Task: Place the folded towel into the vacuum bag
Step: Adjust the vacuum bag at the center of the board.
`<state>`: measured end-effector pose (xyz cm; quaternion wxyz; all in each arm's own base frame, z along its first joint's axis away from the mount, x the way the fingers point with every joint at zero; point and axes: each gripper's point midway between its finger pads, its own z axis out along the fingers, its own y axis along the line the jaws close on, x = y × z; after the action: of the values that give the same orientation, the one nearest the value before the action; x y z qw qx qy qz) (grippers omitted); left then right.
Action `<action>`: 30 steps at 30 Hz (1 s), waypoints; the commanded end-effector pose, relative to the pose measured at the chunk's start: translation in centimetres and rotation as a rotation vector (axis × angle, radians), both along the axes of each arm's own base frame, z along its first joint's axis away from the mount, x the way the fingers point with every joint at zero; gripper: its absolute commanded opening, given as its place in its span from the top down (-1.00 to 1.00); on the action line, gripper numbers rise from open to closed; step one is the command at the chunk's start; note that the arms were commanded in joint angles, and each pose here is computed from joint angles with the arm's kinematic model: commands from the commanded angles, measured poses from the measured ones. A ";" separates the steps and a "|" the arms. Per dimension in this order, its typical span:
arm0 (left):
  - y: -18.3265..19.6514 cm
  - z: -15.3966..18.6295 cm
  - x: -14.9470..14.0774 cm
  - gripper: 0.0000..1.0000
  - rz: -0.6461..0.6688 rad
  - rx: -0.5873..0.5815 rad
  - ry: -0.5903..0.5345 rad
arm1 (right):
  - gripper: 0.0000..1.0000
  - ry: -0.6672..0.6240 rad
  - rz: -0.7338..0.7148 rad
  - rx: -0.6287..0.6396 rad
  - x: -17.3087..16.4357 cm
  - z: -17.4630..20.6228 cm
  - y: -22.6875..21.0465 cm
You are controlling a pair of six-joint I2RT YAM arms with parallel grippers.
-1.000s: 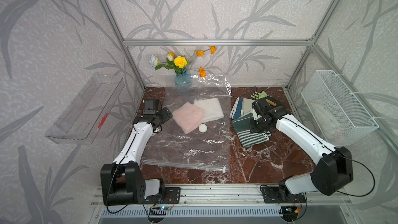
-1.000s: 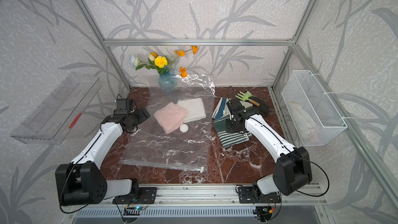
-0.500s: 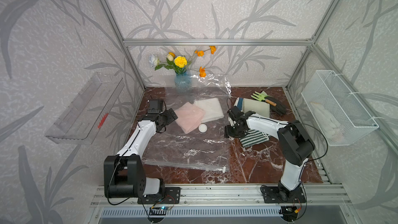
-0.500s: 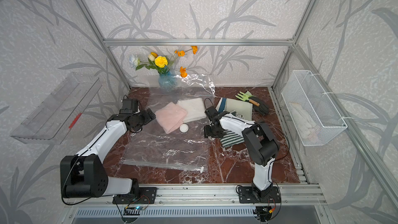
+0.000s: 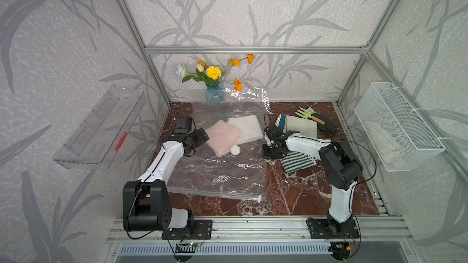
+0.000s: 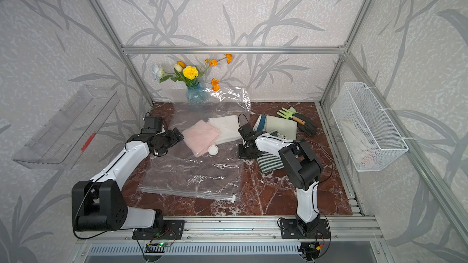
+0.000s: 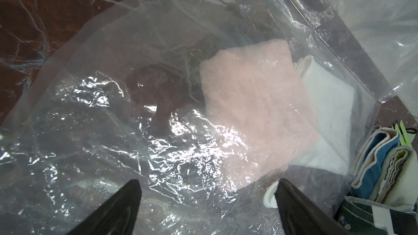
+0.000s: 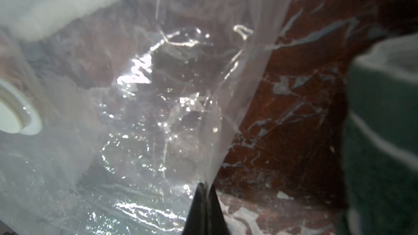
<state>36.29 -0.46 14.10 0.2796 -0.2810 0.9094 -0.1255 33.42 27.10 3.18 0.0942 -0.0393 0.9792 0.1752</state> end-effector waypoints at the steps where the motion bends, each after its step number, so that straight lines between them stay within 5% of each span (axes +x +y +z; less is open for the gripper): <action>1: 1.2 4.9 0.4 -0.87 0.016 0.056 -0.110 | 1.00 -0.104 0.093 0.025 -0.4 6.6 0.3; 10: 2.4 9.0 0.2 -0.87 0.016 0.100 -0.176 | 1.00 -0.106 -0.101 -0.045 -3.0 10.5 -12.3; 20: 1.6 2.2 1.7 -0.88 0.019 0.018 -0.044 | 1.00 0.002 -0.191 -0.141 -3.9 5.4 -16.6; 25: 1.3 -0.5 1.8 -0.89 0.025 -0.003 0.029 | 0.11 -0.042 -0.215 -0.240 -3.5 7.0 -17.9; 30: 0.7 -3.5 3.3 -0.90 0.020 0.010 0.084 | -0.01 -0.163 -0.051 -0.287 -2.4 10.3 -12.2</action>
<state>38.60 0.37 11.78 0.2487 -0.2891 0.9176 -0.1119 30.66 12.17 11.81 0.1477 0.0014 0.9881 0.0423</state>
